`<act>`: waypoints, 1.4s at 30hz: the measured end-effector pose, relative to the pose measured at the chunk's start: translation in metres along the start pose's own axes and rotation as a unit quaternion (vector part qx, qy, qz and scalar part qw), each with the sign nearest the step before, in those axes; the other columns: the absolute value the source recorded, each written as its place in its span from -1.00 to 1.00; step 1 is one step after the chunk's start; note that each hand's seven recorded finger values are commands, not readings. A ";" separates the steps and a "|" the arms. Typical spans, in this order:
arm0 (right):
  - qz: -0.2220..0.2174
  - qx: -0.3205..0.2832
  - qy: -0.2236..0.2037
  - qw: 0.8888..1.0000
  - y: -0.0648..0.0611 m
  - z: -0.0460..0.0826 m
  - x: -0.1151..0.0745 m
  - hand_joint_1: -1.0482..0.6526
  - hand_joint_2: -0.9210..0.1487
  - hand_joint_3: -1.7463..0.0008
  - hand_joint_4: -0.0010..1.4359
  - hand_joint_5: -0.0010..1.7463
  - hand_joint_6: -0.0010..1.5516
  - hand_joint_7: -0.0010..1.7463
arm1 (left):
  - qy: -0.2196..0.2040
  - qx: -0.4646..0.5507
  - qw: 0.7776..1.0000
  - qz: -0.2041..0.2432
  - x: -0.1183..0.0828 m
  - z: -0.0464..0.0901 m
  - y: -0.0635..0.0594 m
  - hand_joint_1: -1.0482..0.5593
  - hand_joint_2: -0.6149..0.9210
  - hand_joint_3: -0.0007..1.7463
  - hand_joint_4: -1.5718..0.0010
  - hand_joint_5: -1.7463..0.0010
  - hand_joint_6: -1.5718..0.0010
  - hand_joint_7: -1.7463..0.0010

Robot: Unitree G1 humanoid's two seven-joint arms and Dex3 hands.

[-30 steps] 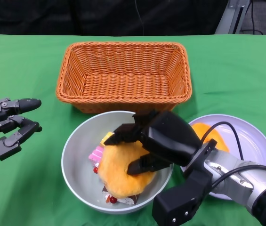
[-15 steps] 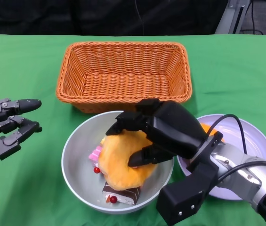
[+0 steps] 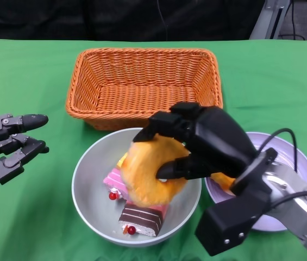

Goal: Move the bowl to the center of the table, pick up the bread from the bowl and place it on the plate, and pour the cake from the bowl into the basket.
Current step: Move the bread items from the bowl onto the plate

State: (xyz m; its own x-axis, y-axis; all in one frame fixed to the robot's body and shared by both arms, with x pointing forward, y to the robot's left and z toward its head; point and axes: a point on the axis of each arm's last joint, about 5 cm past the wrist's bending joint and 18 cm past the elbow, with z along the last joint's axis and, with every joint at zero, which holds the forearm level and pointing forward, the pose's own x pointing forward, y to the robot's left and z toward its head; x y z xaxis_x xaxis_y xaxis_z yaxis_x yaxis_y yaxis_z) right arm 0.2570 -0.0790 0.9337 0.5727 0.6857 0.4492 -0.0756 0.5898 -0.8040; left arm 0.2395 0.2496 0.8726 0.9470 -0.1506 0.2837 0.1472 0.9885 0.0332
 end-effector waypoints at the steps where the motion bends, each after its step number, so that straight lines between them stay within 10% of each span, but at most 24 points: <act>1: -0.005 0.001 0.003 1.000 -0.003 0.001 -0.002 0.03 -0.98 0.99 -0.02 0.96 -0.09 0.38 | -0.001 -0.002 1.000 -0.001 0.000 0.000 0.000 0.19 1.00 -0.81 0.10 -0.30 -0.28 0.85; 7: -0.052 0.007 0.015 0.999 -0.024 0.003 -0.009 0.04 -0.96 0.99 0.06 0.78 0.06 0.12 | -0.006 -0.008 1.000 -0.002 0.002 0.001 0.001 0.18 1.00 -0.83 0.10 -0.30 -0.29 0.85; 22: -0.091 0.009 0.098 0.991 -0.069 0.007 -0.053 0.09 -0.92 0.99 0.06 0.83 0.05 0.20 | -0.006 -0.012 1.000 -0.008 0.004 0.001 0.001 0.15 1.00 -0.84 0.08 -0.30 -0.29 0.86; 42: -0.064 0.000 0.258 0.964 -0.069 -0.015 -0.115 0.17 -0.95 0.98 0.10 0.67 0.15 -0.17 | -0.007 -0.012 1.000 -0.008 0.004 0.002 0.001 0.17 1.00 -0.82 0.09 -0.31 -0.29 0.86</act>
State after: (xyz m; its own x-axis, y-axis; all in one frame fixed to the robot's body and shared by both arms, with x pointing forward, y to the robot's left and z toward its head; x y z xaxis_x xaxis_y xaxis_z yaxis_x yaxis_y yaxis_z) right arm 0.2086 -0.2044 0.9317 0.9070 0.3033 0.2922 0.0240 0.6554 -0.7549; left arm 0.2434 0.2502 0.8757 0.9403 -0.1666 0.2969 0.1697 0.9854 0.0156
